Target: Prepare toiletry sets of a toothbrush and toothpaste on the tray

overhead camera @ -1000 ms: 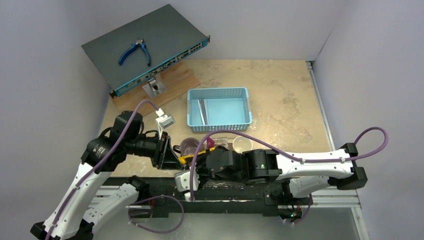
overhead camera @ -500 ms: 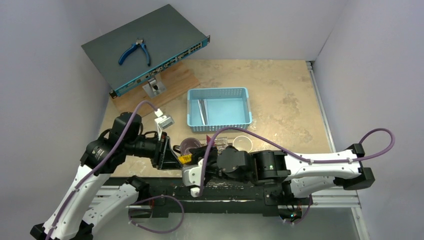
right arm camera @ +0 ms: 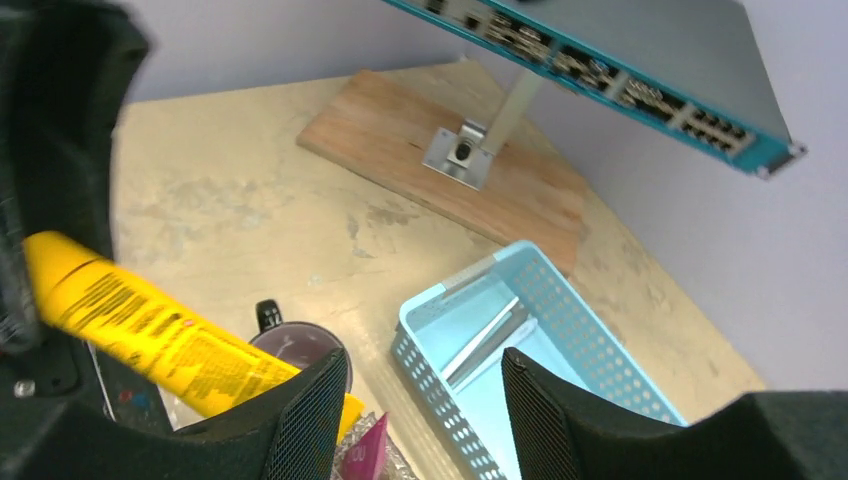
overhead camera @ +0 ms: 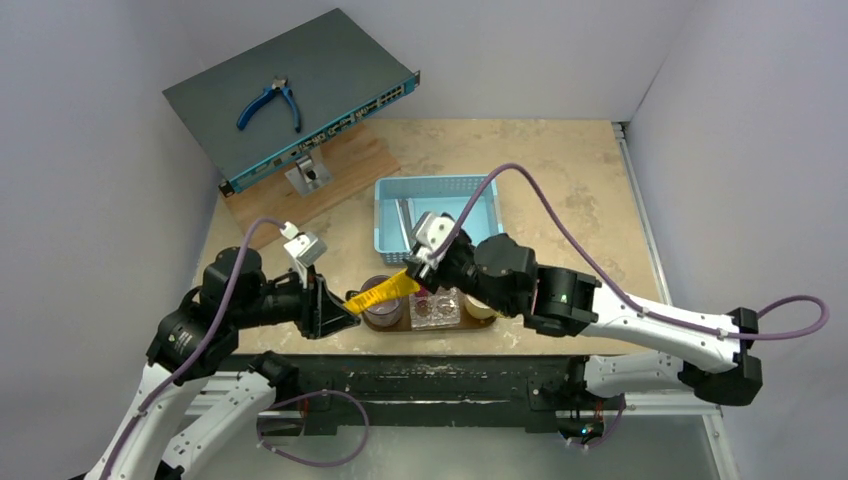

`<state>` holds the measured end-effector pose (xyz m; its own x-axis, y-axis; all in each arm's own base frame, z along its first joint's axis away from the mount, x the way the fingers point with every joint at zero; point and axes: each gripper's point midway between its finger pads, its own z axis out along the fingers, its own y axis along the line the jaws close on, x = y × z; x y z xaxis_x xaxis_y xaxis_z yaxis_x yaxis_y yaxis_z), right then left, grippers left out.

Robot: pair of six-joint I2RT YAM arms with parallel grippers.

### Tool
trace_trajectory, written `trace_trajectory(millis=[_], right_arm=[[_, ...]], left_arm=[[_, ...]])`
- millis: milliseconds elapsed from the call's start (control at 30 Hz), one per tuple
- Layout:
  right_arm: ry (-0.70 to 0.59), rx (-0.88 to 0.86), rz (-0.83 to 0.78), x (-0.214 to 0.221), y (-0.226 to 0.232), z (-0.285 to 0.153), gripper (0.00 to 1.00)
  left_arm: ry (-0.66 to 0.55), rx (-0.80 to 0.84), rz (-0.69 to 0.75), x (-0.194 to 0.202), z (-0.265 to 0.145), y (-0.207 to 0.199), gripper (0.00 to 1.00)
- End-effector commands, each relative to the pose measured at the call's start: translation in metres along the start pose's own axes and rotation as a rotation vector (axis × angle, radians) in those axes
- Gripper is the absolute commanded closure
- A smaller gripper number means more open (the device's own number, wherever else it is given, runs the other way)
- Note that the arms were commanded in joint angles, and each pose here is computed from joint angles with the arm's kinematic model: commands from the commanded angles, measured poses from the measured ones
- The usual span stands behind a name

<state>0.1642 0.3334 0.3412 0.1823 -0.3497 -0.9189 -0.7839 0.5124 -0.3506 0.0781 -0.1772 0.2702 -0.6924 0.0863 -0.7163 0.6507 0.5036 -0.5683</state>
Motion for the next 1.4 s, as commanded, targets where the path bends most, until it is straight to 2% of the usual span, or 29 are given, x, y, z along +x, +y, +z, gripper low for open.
trace_trajectory(millis=[0,233,567,800,1067,1367], right_arm=[[-0.060,0.050,0.299,-0.019,-0.030,-0.001,0.39],[-0.066,-0.040,0.583,-0.002,-0.052,0.008,0.35],[-0.165,-0.453,0.791,0.000,-0.032,-0.003,0.35],[-0.190,-0.660,0.810,-0.006,-0.010,-0.009,0.36],[-0.229,-0.749,0.816,-0.015,-0.003,-0.013,0.38],[-0.211,-0.852,0.818,-0.018,0.019,-0.010,0.43]], left_arm=[[-0.142,-0.065,0.052,-0.024,-0.003,0.008,1.00],[-0.267,-0.091,0.089,-0.034,-0.016,0.007,1.00],[-0.327,-0.005,0.141,-0.038,-0.027,-0.015,1.00],[-0.322,0.065,0.158,-0.038,-0.025,-0.026,1.00],[-0.322,0.109,0.178,-0.042,-0.023,-0.033,1.00],[-0.314,0.131,0.184,-0.045,-0.017,-0.034,1.00]])
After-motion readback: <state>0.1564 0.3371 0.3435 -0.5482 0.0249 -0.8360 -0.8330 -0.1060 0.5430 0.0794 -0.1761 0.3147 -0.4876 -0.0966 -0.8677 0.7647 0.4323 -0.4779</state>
